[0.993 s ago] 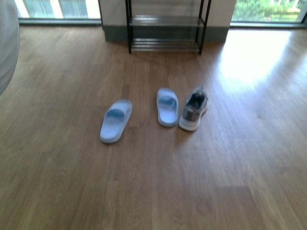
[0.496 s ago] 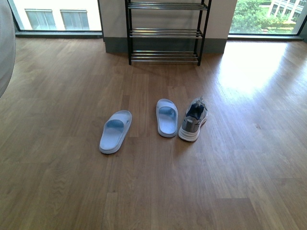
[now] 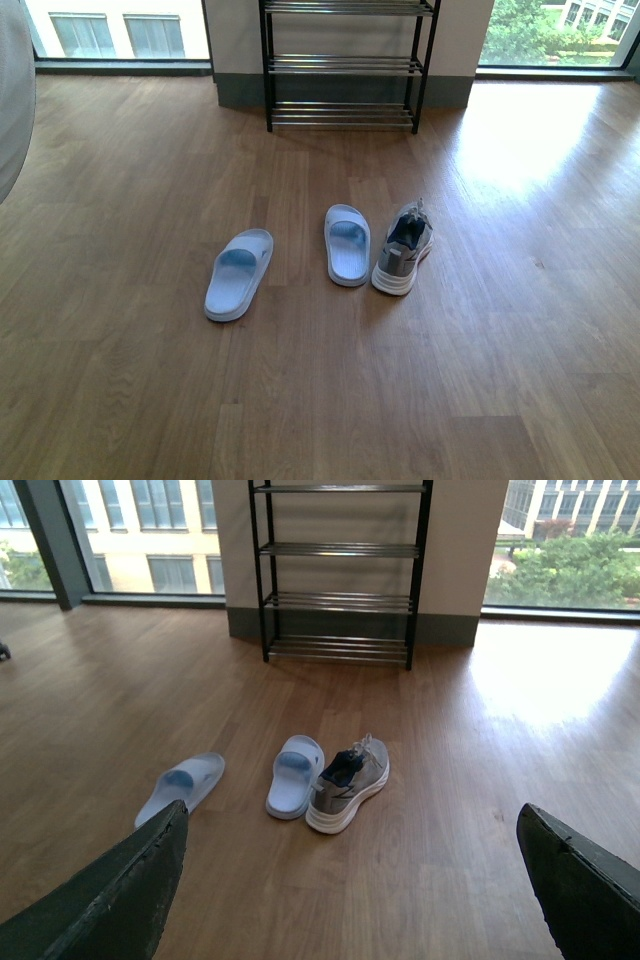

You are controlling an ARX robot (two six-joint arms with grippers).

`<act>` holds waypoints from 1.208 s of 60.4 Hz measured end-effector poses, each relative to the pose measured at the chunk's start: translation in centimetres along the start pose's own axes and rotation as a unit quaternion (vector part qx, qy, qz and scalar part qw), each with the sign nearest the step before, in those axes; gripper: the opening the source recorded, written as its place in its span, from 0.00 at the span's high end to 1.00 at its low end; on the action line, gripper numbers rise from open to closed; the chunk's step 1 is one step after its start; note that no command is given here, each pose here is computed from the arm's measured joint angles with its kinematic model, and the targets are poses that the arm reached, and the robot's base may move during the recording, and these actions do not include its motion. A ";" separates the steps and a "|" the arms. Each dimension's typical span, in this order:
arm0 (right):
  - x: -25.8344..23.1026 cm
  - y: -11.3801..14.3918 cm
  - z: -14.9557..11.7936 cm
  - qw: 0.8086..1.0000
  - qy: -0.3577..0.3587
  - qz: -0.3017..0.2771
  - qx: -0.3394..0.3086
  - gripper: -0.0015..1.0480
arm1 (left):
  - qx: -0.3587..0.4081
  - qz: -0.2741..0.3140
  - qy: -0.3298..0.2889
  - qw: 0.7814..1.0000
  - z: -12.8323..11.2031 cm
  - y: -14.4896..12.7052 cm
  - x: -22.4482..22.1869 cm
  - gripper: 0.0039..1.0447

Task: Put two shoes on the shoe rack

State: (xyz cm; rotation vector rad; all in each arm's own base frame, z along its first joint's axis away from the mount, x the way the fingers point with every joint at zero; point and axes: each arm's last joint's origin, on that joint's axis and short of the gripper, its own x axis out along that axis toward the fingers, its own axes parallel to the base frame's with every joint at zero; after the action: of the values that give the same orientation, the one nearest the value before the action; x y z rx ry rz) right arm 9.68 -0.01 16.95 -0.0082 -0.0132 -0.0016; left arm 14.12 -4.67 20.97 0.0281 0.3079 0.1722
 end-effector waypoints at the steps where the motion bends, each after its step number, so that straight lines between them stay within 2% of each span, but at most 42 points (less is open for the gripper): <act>1: 0.0 0.0 0.0 1.000 0.000 0.000 0.000 0.09 | 0.000 0.000 0.000 1.000 0.0 0.0 0.0 0.99; 73: 0.0 0.0 0.0 1.000 0.000 -0.001 0.000 0.09 | 0.001 -0.001 0.000 1.000 0.0 0.0 0.0 0.99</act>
State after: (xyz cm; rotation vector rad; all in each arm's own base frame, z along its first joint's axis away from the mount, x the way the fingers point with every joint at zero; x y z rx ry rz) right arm 9.68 -0.02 16.95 -0.0078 -0.0131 -0.0042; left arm 14.12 -4.70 20.96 0.0291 0.3086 0.1707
